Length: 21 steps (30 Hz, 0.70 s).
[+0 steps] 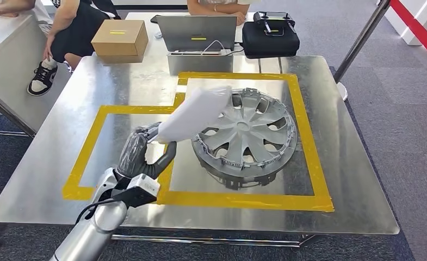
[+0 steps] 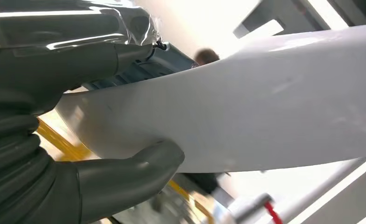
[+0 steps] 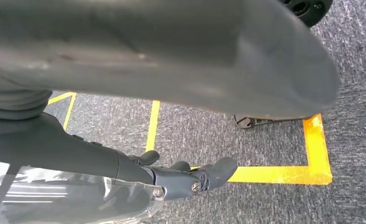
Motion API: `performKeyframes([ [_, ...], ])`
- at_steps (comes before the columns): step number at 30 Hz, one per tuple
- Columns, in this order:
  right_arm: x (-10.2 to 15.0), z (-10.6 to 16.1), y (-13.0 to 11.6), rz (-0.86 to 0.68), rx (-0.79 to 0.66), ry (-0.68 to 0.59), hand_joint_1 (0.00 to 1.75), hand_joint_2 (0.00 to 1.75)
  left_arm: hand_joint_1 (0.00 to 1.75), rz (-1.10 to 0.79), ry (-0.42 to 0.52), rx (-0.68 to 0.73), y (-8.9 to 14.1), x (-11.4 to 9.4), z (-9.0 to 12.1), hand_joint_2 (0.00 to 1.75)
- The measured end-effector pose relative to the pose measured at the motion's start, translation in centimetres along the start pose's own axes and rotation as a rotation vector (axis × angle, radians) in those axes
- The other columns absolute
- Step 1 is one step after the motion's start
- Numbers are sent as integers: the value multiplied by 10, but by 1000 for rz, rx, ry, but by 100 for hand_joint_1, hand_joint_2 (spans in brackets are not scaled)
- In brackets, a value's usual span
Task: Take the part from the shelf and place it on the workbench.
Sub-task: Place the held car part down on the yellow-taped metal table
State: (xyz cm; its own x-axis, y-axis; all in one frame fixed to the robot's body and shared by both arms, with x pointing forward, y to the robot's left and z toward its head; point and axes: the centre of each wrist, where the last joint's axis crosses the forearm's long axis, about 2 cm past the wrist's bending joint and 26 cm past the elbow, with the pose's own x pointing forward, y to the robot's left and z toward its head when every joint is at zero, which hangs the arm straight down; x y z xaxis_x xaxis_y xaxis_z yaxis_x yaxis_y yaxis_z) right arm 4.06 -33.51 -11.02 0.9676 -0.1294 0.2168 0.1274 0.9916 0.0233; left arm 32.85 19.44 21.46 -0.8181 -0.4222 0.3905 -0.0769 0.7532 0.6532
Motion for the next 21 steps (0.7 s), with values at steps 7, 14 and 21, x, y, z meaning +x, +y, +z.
performKeyframes([
  [7, 0, 0, 0, 11, 1, -2, 0, 0, 175, -467, 178, 1, 22, -57, 10, 175],
  [14, 0, 0, 2, 14, 3, -2, 0, 0, 175, -859, 406, -127, 49, -130, 45, 175],
  [21, 0, 0, 5, 20, 3, -1, 0, 0, 175, -913, 573, -270, 54, -158, 79, 175],
])
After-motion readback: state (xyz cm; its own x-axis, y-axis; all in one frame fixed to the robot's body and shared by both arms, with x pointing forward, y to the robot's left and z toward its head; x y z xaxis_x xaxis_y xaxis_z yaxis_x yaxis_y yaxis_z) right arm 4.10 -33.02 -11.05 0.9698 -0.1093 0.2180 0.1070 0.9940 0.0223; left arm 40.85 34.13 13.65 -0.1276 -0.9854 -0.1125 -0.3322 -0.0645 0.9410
